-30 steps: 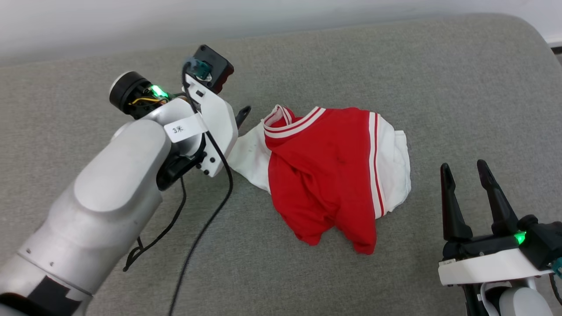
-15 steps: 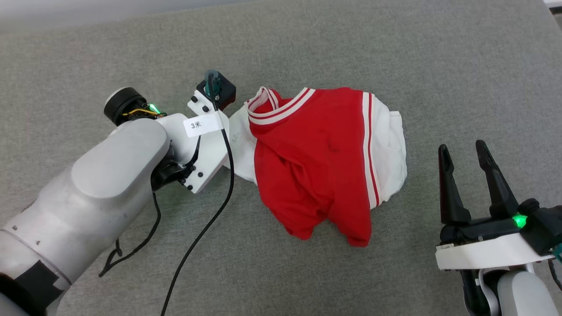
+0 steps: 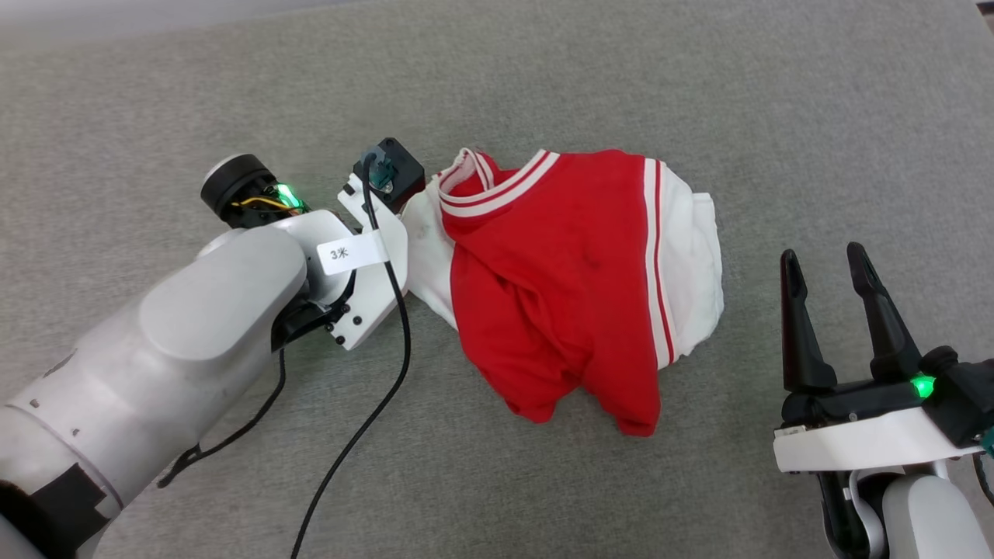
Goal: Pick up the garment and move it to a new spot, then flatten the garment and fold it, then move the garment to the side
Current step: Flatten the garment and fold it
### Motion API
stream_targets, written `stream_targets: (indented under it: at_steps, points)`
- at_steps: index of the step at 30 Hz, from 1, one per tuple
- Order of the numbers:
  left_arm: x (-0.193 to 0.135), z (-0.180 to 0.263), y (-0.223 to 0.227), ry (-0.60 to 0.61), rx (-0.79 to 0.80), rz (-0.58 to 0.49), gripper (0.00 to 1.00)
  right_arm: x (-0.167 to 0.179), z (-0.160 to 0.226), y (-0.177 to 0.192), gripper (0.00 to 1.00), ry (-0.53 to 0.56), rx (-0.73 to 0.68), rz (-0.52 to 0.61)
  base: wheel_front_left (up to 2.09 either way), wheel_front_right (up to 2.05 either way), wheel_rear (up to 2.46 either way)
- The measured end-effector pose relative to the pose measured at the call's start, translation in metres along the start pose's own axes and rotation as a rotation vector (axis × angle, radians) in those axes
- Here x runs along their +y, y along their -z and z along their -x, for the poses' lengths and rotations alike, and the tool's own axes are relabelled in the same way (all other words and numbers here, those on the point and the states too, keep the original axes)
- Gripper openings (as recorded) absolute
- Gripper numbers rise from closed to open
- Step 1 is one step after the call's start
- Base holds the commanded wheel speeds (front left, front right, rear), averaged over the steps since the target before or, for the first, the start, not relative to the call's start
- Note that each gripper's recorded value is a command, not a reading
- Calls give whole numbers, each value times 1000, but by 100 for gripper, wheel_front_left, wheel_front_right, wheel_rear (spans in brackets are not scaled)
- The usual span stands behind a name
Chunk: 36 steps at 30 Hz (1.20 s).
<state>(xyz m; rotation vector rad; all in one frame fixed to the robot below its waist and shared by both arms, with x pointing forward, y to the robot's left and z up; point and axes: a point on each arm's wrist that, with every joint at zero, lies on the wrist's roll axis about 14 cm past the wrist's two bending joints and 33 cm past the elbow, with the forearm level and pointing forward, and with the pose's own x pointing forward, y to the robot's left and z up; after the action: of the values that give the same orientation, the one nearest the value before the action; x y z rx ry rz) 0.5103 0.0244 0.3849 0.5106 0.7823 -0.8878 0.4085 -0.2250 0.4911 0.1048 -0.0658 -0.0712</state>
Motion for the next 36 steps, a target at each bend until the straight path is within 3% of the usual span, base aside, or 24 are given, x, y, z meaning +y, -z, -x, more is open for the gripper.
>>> stream_targets:
  at_steps: [7, 14, 25, 36]
  points:
    - [24, 43, -30, -113, -254, 41, 0, 14, 2, -4, 100, -41, -13, 4, 0, 0, 0]
    - [47, 96, 3, -256, -318, 166, 0, 33, 1, -11, 100, -97, -34, 0, 0, 0, 0]
    - [62, 156, 112, -475, -220, 419, 0, 46, 7, -14, 100, -134, -41, -10, 0, 0, 0]
    - [30, 156, 194, -504, -70, 614, 0, 45, 10, -16, 100, -134, -42, 5, 0, 0, 0]
